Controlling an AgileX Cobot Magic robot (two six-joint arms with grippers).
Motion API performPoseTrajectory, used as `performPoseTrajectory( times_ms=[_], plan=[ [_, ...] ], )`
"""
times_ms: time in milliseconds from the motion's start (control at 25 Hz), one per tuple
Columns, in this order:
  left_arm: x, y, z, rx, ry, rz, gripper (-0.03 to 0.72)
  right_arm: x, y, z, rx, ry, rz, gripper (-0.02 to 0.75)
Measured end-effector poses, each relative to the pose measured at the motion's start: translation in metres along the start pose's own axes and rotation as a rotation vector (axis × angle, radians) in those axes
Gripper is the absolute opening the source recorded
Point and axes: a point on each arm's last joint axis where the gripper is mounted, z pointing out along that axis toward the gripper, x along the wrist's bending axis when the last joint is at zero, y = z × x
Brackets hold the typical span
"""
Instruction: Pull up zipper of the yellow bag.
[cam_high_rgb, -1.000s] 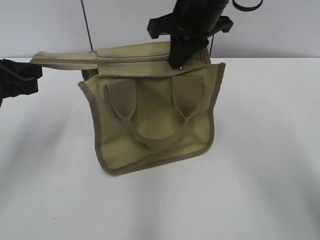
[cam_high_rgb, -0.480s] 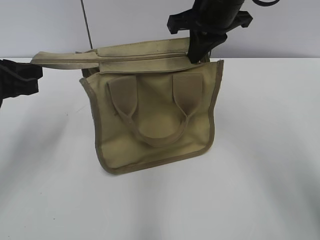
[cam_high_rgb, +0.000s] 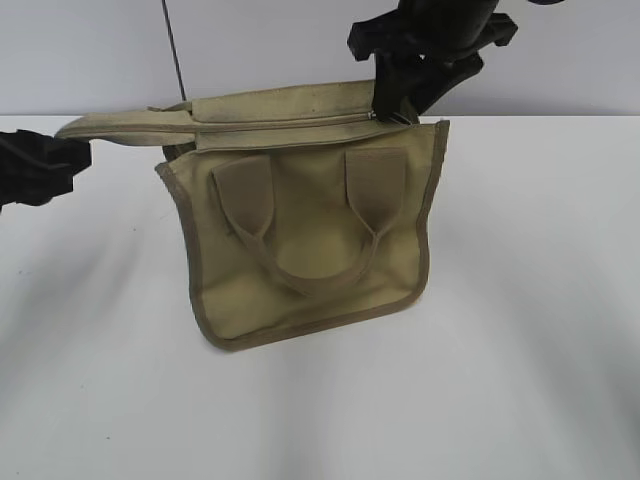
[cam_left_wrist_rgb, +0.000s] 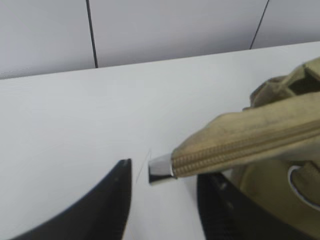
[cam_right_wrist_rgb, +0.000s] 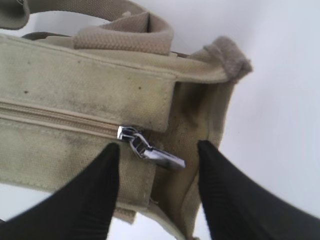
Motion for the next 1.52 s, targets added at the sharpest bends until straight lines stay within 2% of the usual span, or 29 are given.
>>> performPoseTrajectory(
  times_ms=[80, 160, 360, 440, 520, 600, 680, 800, 920, 1040, 1160, 1320, 1520],
  plan=[
    [-0.001, -0.006, 0.000, 0.068, 0.022, -0.012, 0.437, 0.002, -0.001, -0.011, -0.023, -0.002, -0.013, 0.454],
    [-0.003, -0.015, 0.000, 0.167, 0.052, -0.037, 0.471, 0.003, -0.002, -0.024, -0.050, -0.013, -0.024, 0.494],
    [-0.018, -0.038, -0.006, 0.459, 0.143, -0.109, 0.411, 0.007, -0.008, -0.061, -0.126, -0.036, -0.048, 0.512],
    [-0.025, -0.038, -0.009, 0.575, 0.159, -0.102, 0.396, 0.011, -0.011, -0.077, -0.161, -0.048, -0.069, 0.513],
    [-0.032, -0.029, -0.013, 0.687, 0.123, -0.091, 0.391, 0.018, -0.021, -0.096, -0.194, -0.071, -0.101, 0.513],
    [-0.041, -0.013, -0.020, 0.749, 0.036, -0.072, 0.389, 0.025, -0.038, -0.107, -0.189, -0.092, -0.131, 0.513],
    [-0.048, 0.011, -0.032, 0.746, -0.030, -0.075, 0.390, 0.032, -0.064, -0.117, -0.177, -0.101, -0.156, 0.514],
    [-0.053, 0.040, -0.065, 0.675, -0.081, -0.066, 0.415, 0.032, -0.111, -0.132, -0.170, -0.102, -0.164, 0.514],
    [-0.053, 0.051, -0.107, 0.625, -0.095, -0.038, 0.475, 0.030, -0.162, -0.145, -0.203, -0.107, -0.178, 0.526],
    [-0.052, 0.054, -0.151, 0.553, -0.101, -0.015, 0.531, 0.026, -0.214, -0.146, -0.203, -0.109, -0.184, 0.571],
    [-0.049, 0.041, -0.193, 0.467, -0.100, 0.005, 0.549, 0.020, -0.263, -0.137, -0.194, -0.112, -0.186, 0.601],
    [-0.045, 0.008, -0.223, 0.403, -0.095, 0.028, 0.554, 0.015, -0.324, -0.134, -0.278, -0.112, -0.203, 0.608],
    [-0.042, -0.022, -0.246, 0.280, -0.106, 0.132, 0.556, 0.009, -0.373, -0.120, -0.373, -0.114, -0.216, 0.608]
  ],
)
